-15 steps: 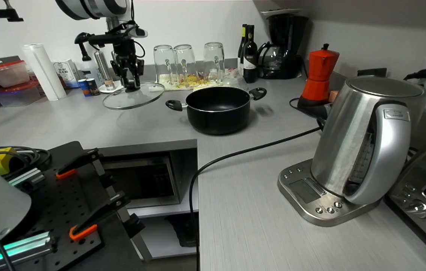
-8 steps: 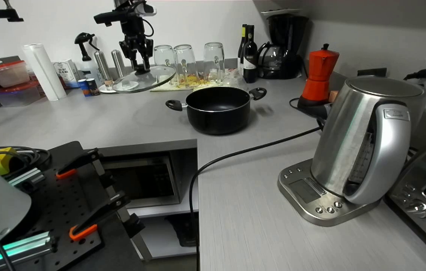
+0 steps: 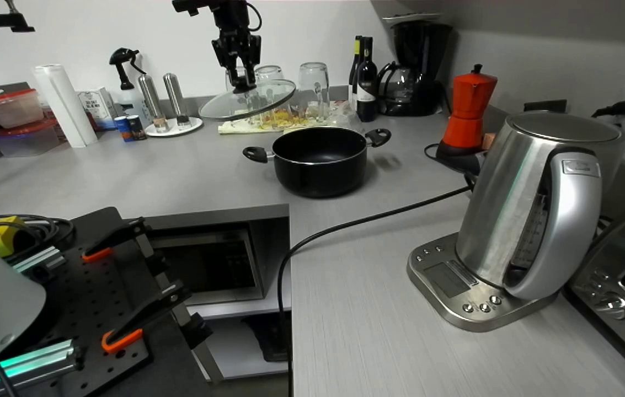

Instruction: Put the lid on the pot

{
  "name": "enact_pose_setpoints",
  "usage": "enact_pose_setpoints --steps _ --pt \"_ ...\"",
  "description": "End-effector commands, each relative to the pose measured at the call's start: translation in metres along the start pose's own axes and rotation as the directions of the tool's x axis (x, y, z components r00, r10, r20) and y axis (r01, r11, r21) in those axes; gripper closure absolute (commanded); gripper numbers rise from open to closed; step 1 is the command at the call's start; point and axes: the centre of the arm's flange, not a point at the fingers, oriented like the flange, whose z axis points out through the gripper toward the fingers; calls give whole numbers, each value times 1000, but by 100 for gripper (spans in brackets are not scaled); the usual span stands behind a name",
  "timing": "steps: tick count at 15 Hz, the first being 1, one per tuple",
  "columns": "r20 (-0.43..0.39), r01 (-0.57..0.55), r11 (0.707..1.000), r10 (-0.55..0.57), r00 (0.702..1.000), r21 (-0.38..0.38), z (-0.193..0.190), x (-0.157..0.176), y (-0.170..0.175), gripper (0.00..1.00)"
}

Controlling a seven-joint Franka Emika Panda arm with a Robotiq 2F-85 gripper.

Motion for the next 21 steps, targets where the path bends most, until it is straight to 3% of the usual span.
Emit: enact_pose_setpoints --steps 1,10,21 --pt "0 -74 997 74 997 17 -27 16 38 74" --pt "17 -216 975 215 976 45 -36 49 121 74" --pt "67 -296 951 291 954 90 9 72 156 74"
